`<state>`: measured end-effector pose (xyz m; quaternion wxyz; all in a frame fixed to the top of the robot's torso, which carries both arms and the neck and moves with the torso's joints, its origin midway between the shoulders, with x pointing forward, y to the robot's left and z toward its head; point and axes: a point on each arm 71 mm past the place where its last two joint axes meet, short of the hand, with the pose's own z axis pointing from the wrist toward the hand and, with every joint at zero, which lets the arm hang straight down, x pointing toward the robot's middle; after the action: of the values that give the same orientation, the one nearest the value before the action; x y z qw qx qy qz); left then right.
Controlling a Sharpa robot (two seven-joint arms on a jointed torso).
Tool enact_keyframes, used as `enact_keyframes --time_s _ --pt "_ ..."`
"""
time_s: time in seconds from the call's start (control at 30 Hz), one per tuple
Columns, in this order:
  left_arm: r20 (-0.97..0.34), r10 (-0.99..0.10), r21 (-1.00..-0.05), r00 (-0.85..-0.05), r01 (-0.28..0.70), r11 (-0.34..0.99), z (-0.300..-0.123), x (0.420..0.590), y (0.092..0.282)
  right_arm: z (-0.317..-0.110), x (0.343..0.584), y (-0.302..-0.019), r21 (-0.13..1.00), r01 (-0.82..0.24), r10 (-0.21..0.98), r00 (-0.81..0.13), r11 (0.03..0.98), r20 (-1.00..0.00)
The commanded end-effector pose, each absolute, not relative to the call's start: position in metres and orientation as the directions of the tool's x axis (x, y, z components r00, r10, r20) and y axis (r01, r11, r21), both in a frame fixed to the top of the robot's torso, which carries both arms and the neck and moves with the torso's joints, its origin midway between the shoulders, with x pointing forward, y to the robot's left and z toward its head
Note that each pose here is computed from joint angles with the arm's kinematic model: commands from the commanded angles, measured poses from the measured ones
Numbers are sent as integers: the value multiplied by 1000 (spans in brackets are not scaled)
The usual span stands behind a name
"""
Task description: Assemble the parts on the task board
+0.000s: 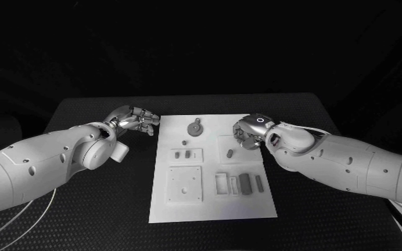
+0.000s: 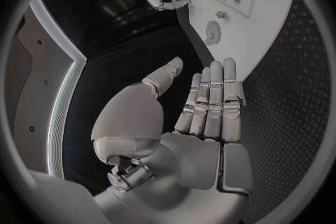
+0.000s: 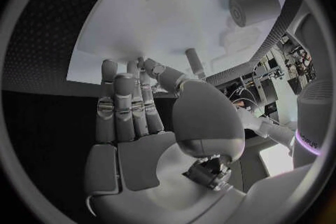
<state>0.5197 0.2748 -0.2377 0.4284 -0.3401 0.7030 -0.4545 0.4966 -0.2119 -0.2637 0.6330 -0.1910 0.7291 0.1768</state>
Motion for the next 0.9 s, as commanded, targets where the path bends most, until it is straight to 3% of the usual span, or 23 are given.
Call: enact_keyframes --time_s 0.03,0.4,0.57,0.73,0.9 --pt "-283 -867 -935 -411 -84 345 -237 520 273 -257 498 -210 31 -511 -47 -140 859 -989" --pt "-281 -865 -935 -415 -86 345 -237 520 273 -242 500 -212 75 -508 -7 -157 858 -988" --pt "-284 -867 -934 -409 -86 346 -237 520 275 -230 496 -206 165 -514 81 -181 842 -980" --pt "-261 -880 -941 -397 -99 324 -237 521 276 -215 487 -189 287 -543 206 -206 789 -957" --pt "-242 -893 -947 -380 -107 302 -234 521 278 -209 476 -163 312 -599 225 -218 738 -950"
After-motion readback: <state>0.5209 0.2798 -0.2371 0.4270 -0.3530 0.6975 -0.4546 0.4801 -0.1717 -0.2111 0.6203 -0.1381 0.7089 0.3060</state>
